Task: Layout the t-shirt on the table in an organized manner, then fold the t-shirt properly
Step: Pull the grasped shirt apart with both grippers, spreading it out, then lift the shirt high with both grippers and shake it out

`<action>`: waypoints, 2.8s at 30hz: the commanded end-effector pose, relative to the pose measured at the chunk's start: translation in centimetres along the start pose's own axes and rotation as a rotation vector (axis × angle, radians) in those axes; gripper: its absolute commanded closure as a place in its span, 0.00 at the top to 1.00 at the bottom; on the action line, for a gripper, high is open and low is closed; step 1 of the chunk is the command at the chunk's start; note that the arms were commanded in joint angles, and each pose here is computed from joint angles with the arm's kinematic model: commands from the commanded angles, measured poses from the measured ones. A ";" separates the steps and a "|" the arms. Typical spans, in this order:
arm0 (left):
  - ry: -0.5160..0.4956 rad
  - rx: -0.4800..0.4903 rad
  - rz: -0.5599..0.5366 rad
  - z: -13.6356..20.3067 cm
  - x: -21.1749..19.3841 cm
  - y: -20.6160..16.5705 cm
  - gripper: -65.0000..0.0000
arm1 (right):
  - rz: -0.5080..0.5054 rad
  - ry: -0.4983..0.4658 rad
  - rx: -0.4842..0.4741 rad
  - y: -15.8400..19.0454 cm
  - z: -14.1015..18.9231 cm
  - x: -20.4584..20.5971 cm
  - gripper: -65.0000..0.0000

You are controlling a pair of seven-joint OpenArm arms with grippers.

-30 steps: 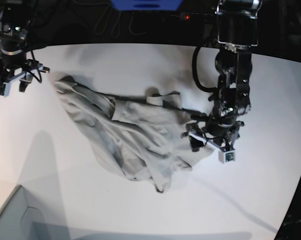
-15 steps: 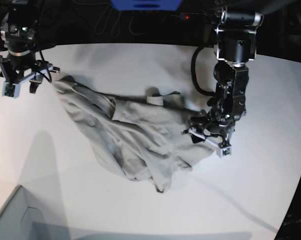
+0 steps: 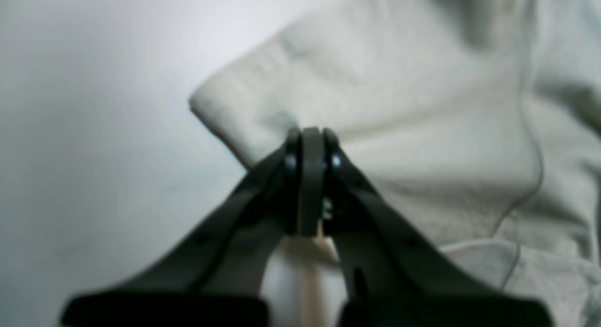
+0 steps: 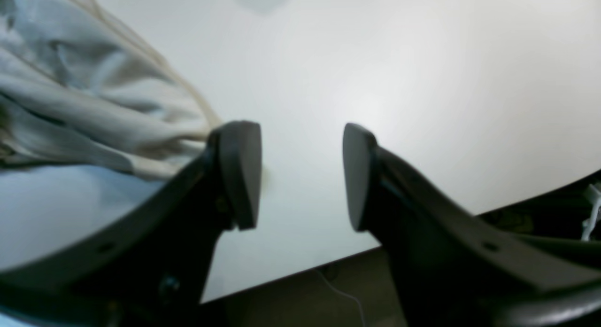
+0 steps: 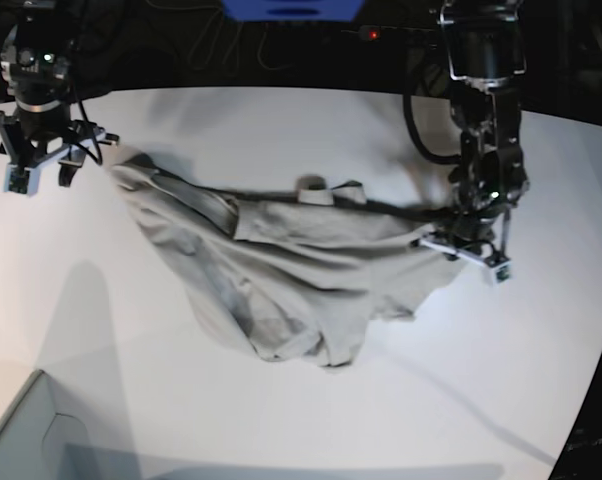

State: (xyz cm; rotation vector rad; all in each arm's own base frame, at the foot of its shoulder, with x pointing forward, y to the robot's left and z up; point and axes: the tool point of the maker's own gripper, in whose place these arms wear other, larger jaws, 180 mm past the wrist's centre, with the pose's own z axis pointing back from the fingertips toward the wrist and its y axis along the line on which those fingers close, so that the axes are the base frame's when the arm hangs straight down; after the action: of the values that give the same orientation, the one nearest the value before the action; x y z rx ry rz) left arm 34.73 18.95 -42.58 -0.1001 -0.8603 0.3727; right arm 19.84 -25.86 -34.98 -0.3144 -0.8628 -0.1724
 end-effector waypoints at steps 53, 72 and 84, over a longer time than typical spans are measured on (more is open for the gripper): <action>-0.304 0.058 0.124 11.7 5.5 6.5 0.00 | 0.219 0.135 0.387 17.1 -6.8 -1.2 0.00; -0.890 -0.200 0.103 18.8 27.5 -3.2 0.00 | 0.276 -0.626 0.381 18.1 -1.5 37.0 0.00; -1.113 -0.058 0.131 25.5 33.2 5.2 0.00 | 0.332 -0.859 0.587 29.5 6.3 45.6 0.00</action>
State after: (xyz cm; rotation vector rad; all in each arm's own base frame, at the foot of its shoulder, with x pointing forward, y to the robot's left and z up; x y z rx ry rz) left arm 34.16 34.15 -5.38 -0.0014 -1.8960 0.5513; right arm 52.80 2.82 -5.91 0.0491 -1.5306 0.5589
